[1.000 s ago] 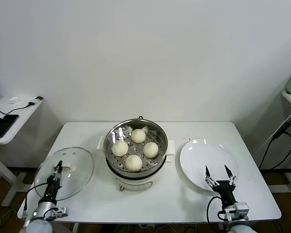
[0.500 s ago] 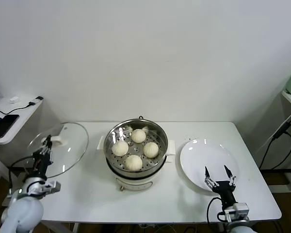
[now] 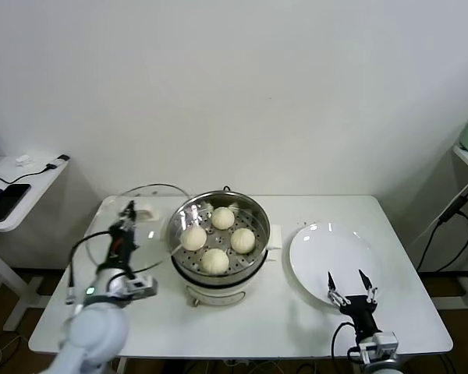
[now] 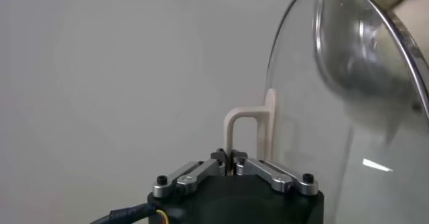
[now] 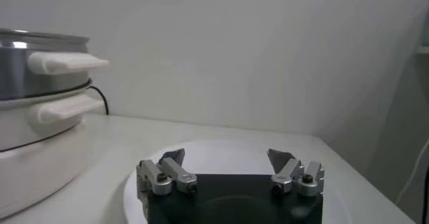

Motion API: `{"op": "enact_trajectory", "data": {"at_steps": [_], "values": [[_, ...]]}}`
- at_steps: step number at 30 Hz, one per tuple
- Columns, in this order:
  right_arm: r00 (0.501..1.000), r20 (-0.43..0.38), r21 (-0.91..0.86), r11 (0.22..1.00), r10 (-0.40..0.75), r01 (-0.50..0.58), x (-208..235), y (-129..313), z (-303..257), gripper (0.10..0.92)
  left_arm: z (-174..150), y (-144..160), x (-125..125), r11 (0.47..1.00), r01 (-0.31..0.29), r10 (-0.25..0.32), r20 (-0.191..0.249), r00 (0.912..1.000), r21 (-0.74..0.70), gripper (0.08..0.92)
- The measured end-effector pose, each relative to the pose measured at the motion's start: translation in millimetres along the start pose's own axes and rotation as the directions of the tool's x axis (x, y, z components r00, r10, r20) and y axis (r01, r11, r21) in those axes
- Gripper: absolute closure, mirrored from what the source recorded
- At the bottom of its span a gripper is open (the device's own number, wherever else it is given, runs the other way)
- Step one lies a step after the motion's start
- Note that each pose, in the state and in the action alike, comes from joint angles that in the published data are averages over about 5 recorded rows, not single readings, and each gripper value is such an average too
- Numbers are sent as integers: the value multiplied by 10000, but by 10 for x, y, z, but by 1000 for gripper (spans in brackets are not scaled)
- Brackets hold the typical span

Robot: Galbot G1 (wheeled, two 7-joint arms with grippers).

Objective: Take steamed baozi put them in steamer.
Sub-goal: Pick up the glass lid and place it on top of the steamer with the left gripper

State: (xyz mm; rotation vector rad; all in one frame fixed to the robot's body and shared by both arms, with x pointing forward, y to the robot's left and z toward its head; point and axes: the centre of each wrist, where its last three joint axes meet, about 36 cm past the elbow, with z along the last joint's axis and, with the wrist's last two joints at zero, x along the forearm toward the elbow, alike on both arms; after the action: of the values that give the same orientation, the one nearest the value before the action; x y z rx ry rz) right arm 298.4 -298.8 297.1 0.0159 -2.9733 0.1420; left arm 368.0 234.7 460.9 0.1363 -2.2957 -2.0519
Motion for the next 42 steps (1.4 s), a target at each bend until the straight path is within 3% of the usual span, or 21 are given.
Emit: {"op": "enact_trajectory", "data": {"at_steps": [11, 20, 29, 42], "values": [[9998, 95, -122, 9998, 154, -153, 6, 18, 50, 200, -1032, -48, 117, 9988, -157, 138, 422, 9990, 462, 866], [9991, 216, -164, 9992, 366, -363, 25, -18, 99, 200, -1578, -251, 137, 9986, -252, 223, 615, 9979, 464, 866], [9981, 352, -141, 9986, 515, -510, 25, -47, 107, 200, -1807, -433, 87, 9996, -202, 190, 646, 9977, 176, 866], [9976, 427, -176, 9984, 546, -539, 29, -16, 143, 200, -1778, -667, -36, 9989, -184, 201, 394, 9990, -421, 866]]}}
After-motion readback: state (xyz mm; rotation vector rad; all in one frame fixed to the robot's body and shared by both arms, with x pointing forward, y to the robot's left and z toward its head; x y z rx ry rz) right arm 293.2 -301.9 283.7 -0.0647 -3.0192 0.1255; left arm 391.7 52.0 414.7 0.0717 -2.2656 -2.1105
